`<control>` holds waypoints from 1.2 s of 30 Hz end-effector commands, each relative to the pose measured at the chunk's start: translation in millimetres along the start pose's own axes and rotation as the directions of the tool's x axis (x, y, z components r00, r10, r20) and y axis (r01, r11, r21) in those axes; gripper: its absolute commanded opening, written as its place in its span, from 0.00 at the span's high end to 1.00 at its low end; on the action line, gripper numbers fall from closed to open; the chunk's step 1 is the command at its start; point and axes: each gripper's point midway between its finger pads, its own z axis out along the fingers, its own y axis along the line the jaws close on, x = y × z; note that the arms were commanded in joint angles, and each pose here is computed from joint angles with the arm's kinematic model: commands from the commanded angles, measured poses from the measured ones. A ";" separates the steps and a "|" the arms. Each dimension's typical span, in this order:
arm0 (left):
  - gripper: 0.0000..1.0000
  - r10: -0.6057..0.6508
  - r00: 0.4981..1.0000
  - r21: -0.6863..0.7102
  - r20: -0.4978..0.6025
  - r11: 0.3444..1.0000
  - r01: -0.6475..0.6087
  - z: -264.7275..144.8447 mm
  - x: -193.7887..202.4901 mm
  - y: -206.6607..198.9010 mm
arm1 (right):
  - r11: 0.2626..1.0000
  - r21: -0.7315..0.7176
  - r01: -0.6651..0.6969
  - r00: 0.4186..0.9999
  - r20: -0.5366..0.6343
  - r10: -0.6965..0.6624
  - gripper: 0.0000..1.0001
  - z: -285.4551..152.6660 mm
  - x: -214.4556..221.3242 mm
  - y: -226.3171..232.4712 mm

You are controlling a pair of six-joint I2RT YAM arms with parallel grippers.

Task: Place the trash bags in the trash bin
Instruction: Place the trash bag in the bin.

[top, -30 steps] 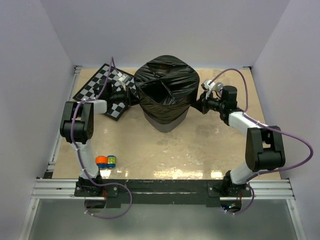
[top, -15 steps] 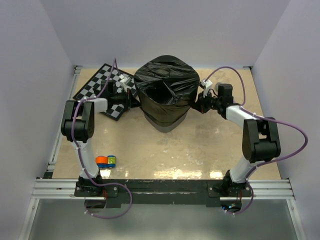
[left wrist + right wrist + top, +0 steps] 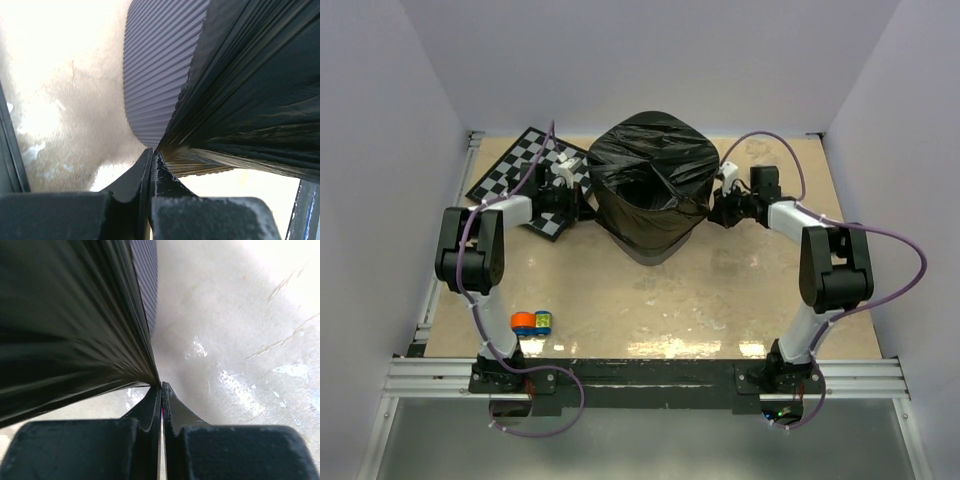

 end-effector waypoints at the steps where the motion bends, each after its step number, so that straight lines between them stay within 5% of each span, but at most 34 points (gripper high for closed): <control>1: 1.00 -0.166 0.968 -0.222 -0.186 0.967 0.123 -16.2 72.4 31.4 | 0.995 0.083 -0.050 0.955 -0.288 0.072 1.00 -4.9 81.3 -16.3; 4: 1.00 -0.150 0.966 -0.208 -0.210 0.973 0.106 -21.8 72.0 26.0 | 0.995 0.087 -0.056 0.961 -0.265 0.078 0.96 -6.8 70.4 -16.6; 8: 0.93 -0.088 0.985 -0.203 -0.151 0.977 0.056 -32.2 37.4 22.4 | 0.990 0.136 -0.042 0.976 -0.208 0.070 0.73 -23.3 37.9 -21.3; 13: 0.47 -0.007 0.999 -0.230 -0.037 0.973 -0.002 -55.8 -23.6 9.8 | 0.975 0.218 0.029 0.993 -0.120 -0.002 0.56 -66.2 -29.2 -34.4; 16: 0.01 0.100 0.992 -0.198 0.071 0.977 -0.084 -75.2 -58.7 -16.8 | 0.941 0.332 0.060 0.998 -0.028 -0.053 0.48 -104.3 -79.4 -54.2; 21: 0.00 0.217 0.960 -0.170 0.177 0.967 -0.188 -94.7 -91.2 -48.8 | 0.892 0.410 0.191 0.924 0.233 -0.305 0.39 -176.1 -217.7 -43.3; 26: 0.00 0.194 0.946 -0.220 0.260 0.966 -0.138 -129.1 -111.6 -47.6 | 0.897 0.186 0.400 0.755 0.488 -0.438 0.25 -188.6 -316.1 58.2; 30: 0.00 0.236 0.930 -0.260 0.283 0.952 -0.162 -140.9 -120.1 -51.0 | 0.866 -0.075 0.495 0.768 0.505 -0.395 0.15 -142.1 -327.4 136.6; 36: 0.00 0.227 0.927 -0.254 0.300 0.955 -0.152 -143.5 -111.1 -59.1 | 0.779 -0.207 0.592 0.784 0.373 -0.497 0.14 -74.3 -294.6 175.8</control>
